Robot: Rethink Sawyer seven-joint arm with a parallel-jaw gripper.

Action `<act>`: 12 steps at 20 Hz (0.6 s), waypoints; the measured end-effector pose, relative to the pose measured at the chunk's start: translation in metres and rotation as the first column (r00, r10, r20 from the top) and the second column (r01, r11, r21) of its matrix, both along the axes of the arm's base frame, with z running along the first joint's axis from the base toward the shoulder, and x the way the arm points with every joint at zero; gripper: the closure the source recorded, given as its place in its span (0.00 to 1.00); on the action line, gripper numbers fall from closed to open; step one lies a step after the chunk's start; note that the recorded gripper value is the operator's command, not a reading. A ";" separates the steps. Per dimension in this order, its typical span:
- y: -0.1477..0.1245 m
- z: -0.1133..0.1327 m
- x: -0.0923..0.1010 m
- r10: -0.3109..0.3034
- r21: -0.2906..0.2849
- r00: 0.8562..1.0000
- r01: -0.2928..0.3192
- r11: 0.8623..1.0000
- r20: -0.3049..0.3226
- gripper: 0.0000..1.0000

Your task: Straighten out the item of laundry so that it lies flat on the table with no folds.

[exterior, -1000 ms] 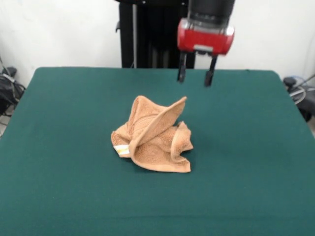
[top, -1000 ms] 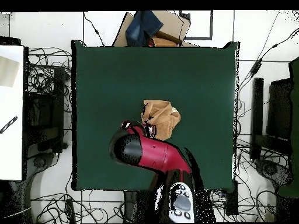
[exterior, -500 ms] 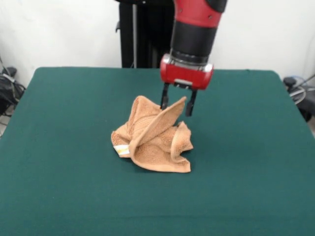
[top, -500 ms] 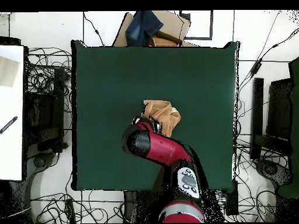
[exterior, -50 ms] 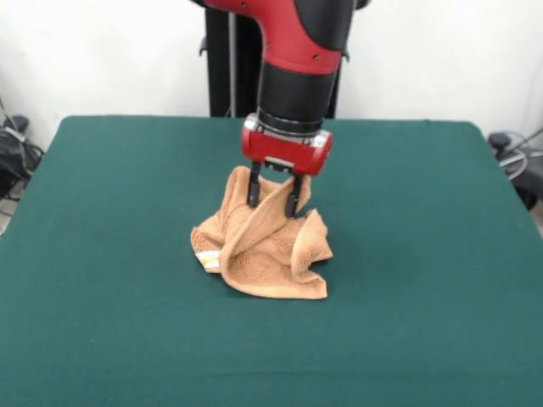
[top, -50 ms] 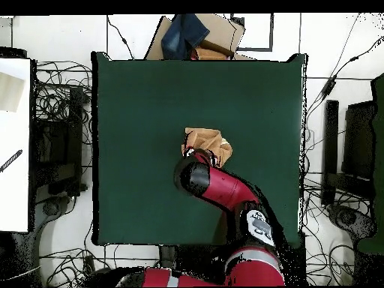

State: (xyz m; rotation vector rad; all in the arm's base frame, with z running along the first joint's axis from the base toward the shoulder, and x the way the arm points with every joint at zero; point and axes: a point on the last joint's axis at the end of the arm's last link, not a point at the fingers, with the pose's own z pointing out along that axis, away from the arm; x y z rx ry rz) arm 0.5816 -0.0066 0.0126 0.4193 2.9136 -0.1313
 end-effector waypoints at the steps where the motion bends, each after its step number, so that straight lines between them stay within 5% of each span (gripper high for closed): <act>1: 0.000 0.000 0.001 -0.001 0.001 1.000 0.001 1.000 0.001 1.00; 12: 0.008 -0.003 0.009 -0.002 0.039 1.000 0.001 0.999 0.012 1.00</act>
